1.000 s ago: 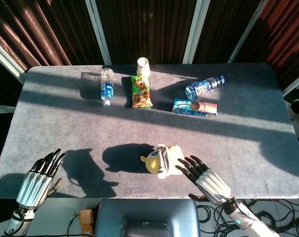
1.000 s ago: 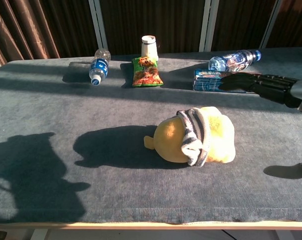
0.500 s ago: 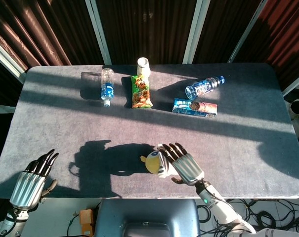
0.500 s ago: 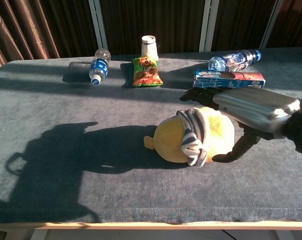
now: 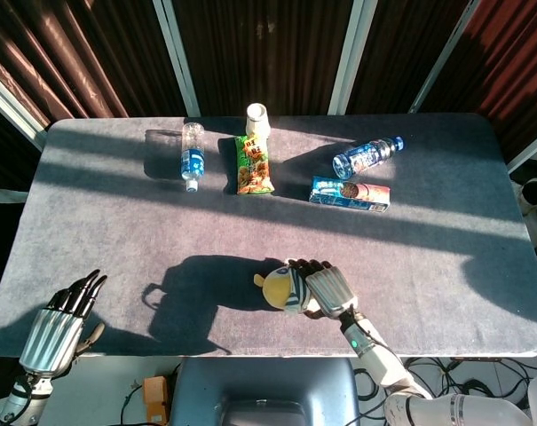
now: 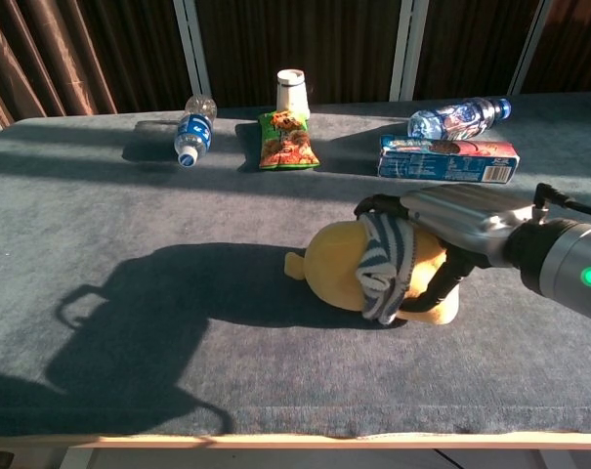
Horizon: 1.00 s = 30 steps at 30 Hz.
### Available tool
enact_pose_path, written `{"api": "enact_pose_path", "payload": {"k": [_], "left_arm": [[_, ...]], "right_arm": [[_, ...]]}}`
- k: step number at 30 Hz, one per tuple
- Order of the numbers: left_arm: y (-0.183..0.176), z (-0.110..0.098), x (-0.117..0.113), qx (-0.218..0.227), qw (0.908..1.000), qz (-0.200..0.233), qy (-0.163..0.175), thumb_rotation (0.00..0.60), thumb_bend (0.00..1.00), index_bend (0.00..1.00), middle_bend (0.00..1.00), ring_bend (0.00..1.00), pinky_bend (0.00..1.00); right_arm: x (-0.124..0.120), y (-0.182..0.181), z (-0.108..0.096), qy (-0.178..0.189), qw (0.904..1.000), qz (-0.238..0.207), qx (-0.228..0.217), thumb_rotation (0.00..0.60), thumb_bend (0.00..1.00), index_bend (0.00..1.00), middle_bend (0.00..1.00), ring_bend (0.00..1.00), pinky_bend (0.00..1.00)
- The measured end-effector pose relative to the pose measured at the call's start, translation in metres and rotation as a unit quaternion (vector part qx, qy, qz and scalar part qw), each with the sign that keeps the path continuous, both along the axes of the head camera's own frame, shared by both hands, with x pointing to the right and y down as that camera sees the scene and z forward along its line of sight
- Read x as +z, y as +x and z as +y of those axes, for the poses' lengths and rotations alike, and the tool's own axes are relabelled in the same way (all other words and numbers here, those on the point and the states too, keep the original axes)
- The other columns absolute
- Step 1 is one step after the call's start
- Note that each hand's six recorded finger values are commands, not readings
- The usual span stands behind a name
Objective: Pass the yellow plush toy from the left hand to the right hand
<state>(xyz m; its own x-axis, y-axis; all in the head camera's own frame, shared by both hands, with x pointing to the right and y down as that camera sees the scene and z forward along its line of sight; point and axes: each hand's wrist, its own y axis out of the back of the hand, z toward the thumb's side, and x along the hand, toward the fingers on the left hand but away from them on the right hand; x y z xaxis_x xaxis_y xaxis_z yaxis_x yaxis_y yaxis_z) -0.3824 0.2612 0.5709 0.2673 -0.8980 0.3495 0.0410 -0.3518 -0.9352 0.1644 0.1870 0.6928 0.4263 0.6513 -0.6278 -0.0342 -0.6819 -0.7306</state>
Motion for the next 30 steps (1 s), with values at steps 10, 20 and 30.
{"api": "enact_pose_path", "payload": {"k": [10,20,30], "left_arm": [[-0.002,0.000,-0.001,-0.004,1.0000,0.001,-0.002,0.600,0.27,0.00,0.09,0.19,0.35],[0.001,0.002,0.001,0.002,1.0000,-0.004,-0.006,0.600,0.27,0.00,0.10,0.20,0.35],[0.002,0.003,0.002,0.005,0.9999,-0.005,-0.011,0.600,0.27,0.00,0.10,0.20,0.35]], "right_arm": [[-0.008,0.019,-0.024,0.110,0.9926,-0.040,0.034,0.600,0.13,0.74,0.61,0.71,0.83],[-0.036,0.112,-0.036,0.134,0.9872,0.050,0.071,0.600,0.13,0.72,0.61,0.70,0.82],[-0.028,0.162,-0.040,0.127,0.9812,0.085,0.118,0.600,0.13,0.48,0.45,0.45,0.61]]}}
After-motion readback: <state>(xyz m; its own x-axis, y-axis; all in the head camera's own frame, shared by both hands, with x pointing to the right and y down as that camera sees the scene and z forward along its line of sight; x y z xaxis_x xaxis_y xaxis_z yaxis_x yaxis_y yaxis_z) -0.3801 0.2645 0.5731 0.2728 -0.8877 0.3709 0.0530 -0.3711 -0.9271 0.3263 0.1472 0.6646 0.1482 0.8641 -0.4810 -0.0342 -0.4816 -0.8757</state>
